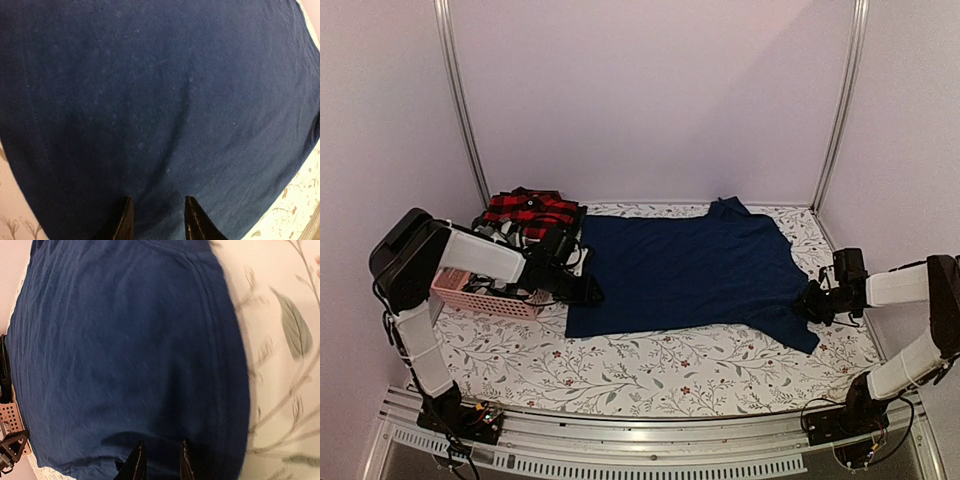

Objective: Fold and stack the mixed laundry pile
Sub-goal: Move the flattened T-shirt to the center of the board, then smooth out the flattened T-shirt at the center of the board.

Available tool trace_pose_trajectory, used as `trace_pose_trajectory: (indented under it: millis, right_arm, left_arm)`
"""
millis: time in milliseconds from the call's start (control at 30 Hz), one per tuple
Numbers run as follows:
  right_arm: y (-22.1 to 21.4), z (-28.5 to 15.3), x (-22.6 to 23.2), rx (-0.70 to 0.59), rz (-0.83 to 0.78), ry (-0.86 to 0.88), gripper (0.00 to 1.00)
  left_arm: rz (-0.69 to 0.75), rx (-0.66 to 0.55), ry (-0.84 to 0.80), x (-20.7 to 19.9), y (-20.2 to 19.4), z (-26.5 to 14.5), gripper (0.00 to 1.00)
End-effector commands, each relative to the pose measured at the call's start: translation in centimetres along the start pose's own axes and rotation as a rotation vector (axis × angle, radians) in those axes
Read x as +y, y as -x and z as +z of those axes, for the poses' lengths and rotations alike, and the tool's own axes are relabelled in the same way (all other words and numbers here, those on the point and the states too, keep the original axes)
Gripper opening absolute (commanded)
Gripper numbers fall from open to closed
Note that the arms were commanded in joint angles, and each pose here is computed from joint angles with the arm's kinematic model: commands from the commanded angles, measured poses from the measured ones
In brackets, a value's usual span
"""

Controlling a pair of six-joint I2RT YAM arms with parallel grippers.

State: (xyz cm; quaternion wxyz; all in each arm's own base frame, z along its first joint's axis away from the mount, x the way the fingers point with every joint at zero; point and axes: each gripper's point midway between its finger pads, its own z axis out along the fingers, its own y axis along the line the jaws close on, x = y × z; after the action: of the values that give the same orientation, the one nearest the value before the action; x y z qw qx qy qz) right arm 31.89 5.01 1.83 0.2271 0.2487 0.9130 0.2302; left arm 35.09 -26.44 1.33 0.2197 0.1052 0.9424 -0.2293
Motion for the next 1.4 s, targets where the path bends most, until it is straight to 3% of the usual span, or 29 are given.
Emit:
trace_pose_trajectory:
  millis: [0,100,233,367,633,767,900,1367]
  right_arm:
    - [-3.7,-2.0,-1.5,0.045,0.098,-0.022,0.23]
    - [-2.5,-3.4,0.3,-0.01,0.038,0.041,0.24]
    - [2.0,-5.5,5.0,-0.131,-0.151,0.155,0.35]
    - [2.8,-5.5,8.2,-0.079,-0.255,0.263,0.42]
    - [-1.8,-4.7,4.9,0.091,-0.225,0.118,0.47]
    - [-4.1,-5.8,3.4,0.101,-0.177,0.056,0.6]
    - [-4.8,-6.2,3.2,0.084,-0.167,0.037,0.63]
    - [-5.7,-2.1,1.0,0.168,-0.184,-0.041,0.62]
  left_arm:
    - [-0.044,0.188,0.087,2.3,-7.2,-0.2,0.35]
    - [-0.01,0.147,0.064,1.5,-5.8,-0.7,0.41]
    - [0.033,0.055,0.015,-0.8,-1.5,-1.4,0.54]
    - [0.08,-0.009,-0.091,-3.8,1.7,-2.1,0.58]
    - [0.126,-0.017,-0.168,-6.0,2.7,-2.0,0.61]
    - [0.128,-0.006,-0.165,-6.0,2.3,-1.8,0.62]
    - [0.127,0.005,-0.164,-6.0,1.9,-1.5,0.62]
    - [0.128,-0.003,-0.154,-5.9,1.8,-1.8,0.63]
